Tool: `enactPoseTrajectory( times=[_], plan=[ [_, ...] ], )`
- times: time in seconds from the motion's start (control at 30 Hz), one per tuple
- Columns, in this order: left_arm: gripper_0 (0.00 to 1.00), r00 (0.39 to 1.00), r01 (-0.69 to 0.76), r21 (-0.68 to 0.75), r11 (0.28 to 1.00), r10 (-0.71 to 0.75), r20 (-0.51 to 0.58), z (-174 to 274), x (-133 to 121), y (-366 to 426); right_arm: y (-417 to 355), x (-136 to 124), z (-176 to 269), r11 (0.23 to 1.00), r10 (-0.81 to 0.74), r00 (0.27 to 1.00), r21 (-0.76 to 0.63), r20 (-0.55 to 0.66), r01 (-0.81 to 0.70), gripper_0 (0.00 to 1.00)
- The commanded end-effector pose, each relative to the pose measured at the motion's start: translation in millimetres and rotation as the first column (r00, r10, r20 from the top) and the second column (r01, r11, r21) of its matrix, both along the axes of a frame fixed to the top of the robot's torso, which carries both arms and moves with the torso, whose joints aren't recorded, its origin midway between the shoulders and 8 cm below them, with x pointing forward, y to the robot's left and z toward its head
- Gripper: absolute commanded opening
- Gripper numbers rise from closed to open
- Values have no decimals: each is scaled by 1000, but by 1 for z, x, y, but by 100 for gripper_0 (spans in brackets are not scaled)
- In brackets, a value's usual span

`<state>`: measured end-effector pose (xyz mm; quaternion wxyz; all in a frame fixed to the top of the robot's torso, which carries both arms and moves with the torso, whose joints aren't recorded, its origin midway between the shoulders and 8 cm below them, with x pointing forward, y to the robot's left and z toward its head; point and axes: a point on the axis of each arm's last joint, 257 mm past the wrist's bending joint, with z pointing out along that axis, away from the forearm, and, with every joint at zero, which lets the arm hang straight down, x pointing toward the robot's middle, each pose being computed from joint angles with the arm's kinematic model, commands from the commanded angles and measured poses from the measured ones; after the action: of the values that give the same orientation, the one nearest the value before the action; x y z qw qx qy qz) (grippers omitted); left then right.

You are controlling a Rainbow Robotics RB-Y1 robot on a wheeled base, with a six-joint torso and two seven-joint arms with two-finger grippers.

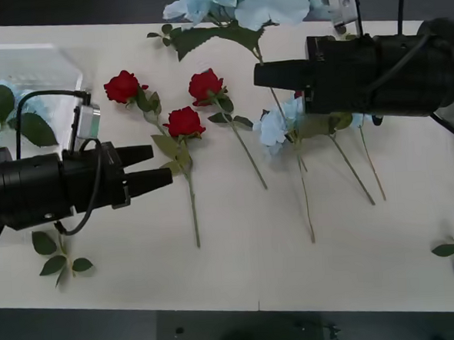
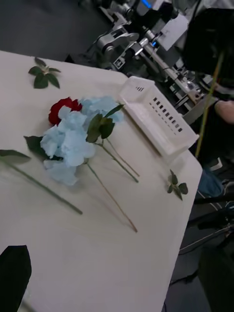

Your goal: Put the red flowers into the right box and the blue flowers into the left box

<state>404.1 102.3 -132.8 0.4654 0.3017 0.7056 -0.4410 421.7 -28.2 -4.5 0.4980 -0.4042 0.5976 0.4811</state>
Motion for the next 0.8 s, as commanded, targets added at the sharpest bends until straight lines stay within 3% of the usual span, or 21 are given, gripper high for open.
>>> enactPoseTrajectory(
  times=[0.03,0.13,0.47,0.8],
  plan=[
    [100,983,105,-63,992,-94,156,23,-20,-31,15,-5,16,1000,20,1000,19,5,-20,0],
    [100,973,146,-125,981,-119,199,33,-30,-48,17,-5,18,1000,21,1000,22,2,-21,0],
    [100,973,185,-288,939,-135,185,56,-41,-88,17,-6,20,999,24,999,30,-24,-23,0],
    [100,979,148,-332,932,-91,181,55,-7,-119,16,-6,22,999,24,999,35,-31,-23,0]
  ],
)
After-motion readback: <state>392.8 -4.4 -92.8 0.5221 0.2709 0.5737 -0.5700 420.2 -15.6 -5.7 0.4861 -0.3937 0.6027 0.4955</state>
